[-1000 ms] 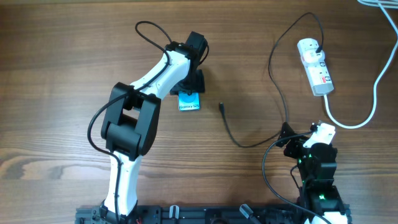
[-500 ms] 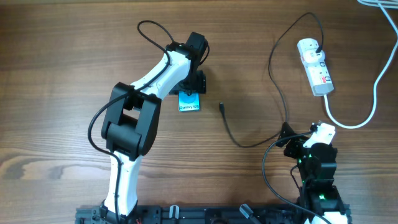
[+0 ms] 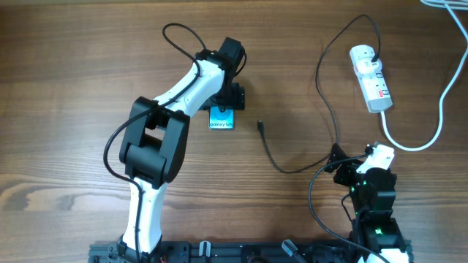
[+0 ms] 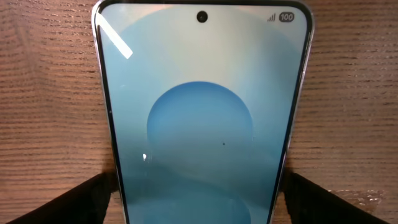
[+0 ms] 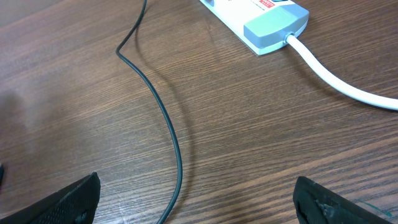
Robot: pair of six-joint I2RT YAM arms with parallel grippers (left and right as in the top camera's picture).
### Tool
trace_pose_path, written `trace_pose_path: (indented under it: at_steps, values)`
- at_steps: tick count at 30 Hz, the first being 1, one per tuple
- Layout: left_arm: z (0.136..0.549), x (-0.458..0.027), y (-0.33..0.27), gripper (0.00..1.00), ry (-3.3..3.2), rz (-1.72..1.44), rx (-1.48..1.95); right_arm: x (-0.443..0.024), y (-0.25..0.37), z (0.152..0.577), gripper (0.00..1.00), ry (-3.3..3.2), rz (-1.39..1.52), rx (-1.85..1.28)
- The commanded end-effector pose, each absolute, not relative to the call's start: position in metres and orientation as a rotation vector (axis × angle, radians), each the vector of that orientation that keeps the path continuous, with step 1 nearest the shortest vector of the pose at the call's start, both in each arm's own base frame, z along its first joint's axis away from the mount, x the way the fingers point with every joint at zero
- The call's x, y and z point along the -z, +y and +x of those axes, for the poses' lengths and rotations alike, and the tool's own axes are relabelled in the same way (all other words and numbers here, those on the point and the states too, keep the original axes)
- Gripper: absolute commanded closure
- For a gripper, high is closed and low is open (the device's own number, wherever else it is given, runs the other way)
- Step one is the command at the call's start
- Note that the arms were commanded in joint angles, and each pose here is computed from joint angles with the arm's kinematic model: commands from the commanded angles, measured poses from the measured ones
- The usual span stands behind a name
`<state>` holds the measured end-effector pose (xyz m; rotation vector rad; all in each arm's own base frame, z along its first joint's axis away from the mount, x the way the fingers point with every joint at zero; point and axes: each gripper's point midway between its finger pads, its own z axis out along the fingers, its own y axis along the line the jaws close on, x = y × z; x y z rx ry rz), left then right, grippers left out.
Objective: Plug charger to phone and switch on socket
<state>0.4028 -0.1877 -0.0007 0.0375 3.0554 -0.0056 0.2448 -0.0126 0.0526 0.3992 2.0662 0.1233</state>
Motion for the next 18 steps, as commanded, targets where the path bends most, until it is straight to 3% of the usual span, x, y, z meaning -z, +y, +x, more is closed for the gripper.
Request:
trace_pose_path:
  at_steps: [1,9,13,18]
  values:
    - [0.3926,0.015,-0.1839,0.04,3.101,-0.031,-0.036,-0.0607,-0.0146,0.248,0.0,2.044,0.413,-0.117]
    - [0.3921,0.015,-0.1846,0.0,3.103,-0.065,-0.03,-0.0607,-0.0146,0.248,0.0,2.044,0.413,-0.117]
    - [0.3937,0.0149,-0.1855,0.19,3.096,-0.065,-0.025,-0.0607,-0.0146,0.248,0.0,2.044,0.413,-0.117]
    - [0.3927,0.0156,-0.1852,0.22,3.1,-0.064,-0.029,-0.0607,-0.0146,0.248,0.0,2.044,0.413,-0.117]
